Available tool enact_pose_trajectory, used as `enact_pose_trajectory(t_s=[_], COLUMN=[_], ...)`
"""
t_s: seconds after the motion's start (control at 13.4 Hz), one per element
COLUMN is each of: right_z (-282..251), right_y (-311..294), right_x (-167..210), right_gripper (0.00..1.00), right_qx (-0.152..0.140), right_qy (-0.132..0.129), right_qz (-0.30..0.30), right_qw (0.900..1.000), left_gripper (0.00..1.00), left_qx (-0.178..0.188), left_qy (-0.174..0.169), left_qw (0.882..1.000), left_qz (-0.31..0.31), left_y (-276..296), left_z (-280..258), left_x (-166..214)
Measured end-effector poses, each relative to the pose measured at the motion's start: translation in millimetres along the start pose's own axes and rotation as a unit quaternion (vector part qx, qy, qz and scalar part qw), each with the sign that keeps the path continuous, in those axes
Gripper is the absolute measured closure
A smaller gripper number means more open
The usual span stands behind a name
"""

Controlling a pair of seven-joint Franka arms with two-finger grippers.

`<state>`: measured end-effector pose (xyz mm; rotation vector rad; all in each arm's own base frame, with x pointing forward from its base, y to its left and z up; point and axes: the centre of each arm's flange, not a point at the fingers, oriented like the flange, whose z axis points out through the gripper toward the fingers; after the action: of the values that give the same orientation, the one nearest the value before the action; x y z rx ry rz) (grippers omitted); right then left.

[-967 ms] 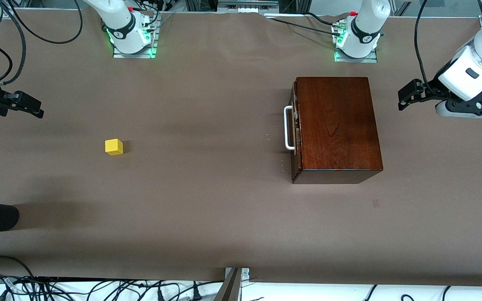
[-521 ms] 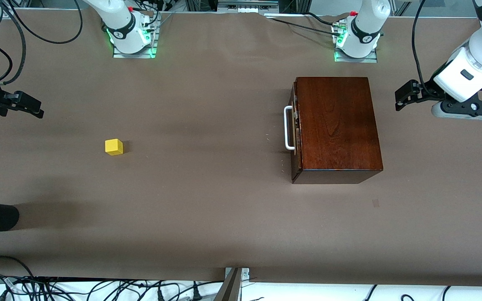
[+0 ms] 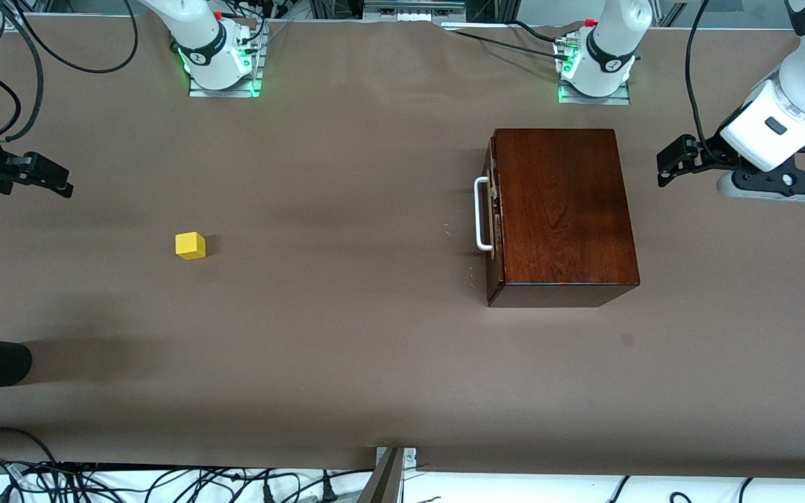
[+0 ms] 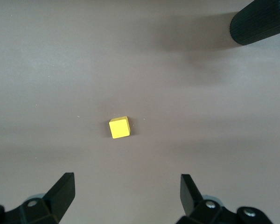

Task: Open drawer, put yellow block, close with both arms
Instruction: 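Reach the left gripper to the white drawer handle and grasp it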

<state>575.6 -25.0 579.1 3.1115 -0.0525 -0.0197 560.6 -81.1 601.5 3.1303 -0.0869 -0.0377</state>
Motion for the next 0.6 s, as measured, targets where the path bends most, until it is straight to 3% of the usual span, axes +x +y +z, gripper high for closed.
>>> enact_pose_trajectory(t_s=[0.6], right_z=[0], right_y=[0], right_x=[0], right_gripper=[0.0], right_qx=[0.0], right_qy=[0.0], right_qz=[0.0], right_qw=[1.0], left_gripper=[0.0], left_qx=[-0.002], left_qy=[0.019], left_qw=[0.998], left_qz=[0.054], left_y=[67], left_z=[-5], left_x=[11])
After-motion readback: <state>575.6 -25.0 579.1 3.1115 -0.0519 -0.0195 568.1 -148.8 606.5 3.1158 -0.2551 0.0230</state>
